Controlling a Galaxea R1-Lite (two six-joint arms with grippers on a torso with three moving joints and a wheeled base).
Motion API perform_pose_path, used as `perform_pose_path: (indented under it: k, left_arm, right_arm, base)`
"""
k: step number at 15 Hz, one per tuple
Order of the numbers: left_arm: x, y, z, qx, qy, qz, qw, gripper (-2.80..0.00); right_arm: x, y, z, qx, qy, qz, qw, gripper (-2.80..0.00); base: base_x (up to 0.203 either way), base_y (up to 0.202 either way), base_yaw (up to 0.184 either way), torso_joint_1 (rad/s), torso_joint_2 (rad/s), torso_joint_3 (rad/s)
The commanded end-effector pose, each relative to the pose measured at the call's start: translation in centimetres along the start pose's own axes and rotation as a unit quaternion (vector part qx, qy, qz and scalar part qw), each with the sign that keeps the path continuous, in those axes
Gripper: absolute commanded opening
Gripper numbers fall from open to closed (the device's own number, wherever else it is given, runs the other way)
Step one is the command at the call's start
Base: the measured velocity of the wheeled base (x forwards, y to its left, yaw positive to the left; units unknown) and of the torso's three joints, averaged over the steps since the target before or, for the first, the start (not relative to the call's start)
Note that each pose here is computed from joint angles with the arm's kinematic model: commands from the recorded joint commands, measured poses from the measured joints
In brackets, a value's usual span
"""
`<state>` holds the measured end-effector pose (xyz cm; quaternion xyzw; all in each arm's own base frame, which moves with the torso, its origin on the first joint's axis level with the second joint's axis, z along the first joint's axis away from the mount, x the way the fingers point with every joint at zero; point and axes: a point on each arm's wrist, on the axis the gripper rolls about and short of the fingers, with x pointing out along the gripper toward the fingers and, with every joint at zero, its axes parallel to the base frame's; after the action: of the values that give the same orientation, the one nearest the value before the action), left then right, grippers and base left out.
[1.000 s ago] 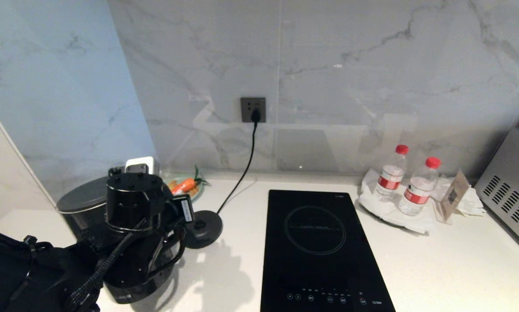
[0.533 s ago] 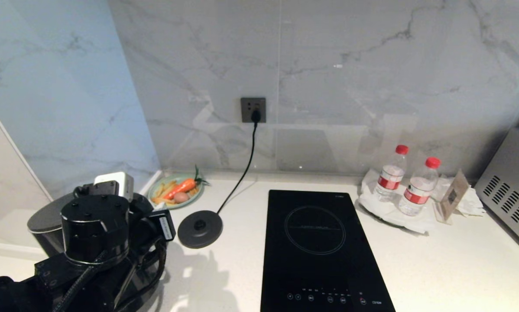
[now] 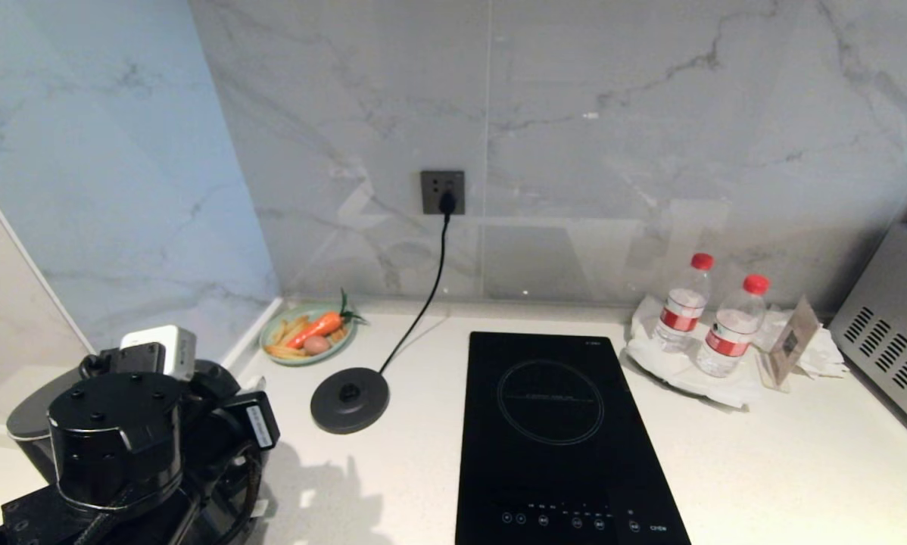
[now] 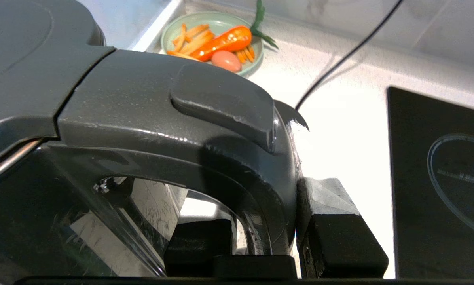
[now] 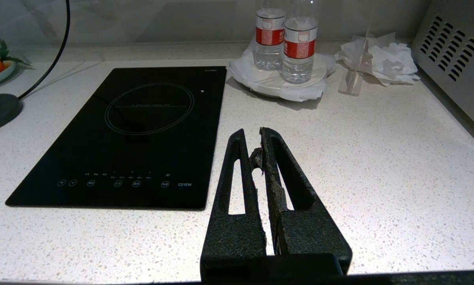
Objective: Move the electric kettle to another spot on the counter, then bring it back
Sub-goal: Place it by the sink
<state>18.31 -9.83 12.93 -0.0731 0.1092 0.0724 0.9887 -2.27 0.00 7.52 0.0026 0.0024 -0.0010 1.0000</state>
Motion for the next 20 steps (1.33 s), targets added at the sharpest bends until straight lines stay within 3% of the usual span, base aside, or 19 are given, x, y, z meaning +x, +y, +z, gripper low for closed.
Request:
perform_pose_path:
  k: [1,7,20]
  left_arm:
    - [-0.34,0.27,0.2,-0.008,-0.006,0.0,0.9999,-2.8]
    - [-0.15,0.19,-0.06,-0.008,-0.001,0.002,1.0,-2.8]
    - [-0.19,0.24,0.03,-0.009,-0.003,0.003,0.9999,-2.8]
  right_arm:
    - [0.0,0.0,0.0,-0.001,0.0,0.0,1.0,-2.8]
    - [0.0,0.0,0.0,-0.003,0.0,0.0,1.0,-2.8]
    - [0.0,0.0,0.0,-0.003,0.0,0.0,1.0,-2.8]
  base:
    - [0.0,0.0,0.0,0.0,0.0,0.0]
    - [0.002,-0.003,0.029,0.0,0.0,0.001]
    - [-0.001,-0.008,0.173,0.002,0.0,0.003]
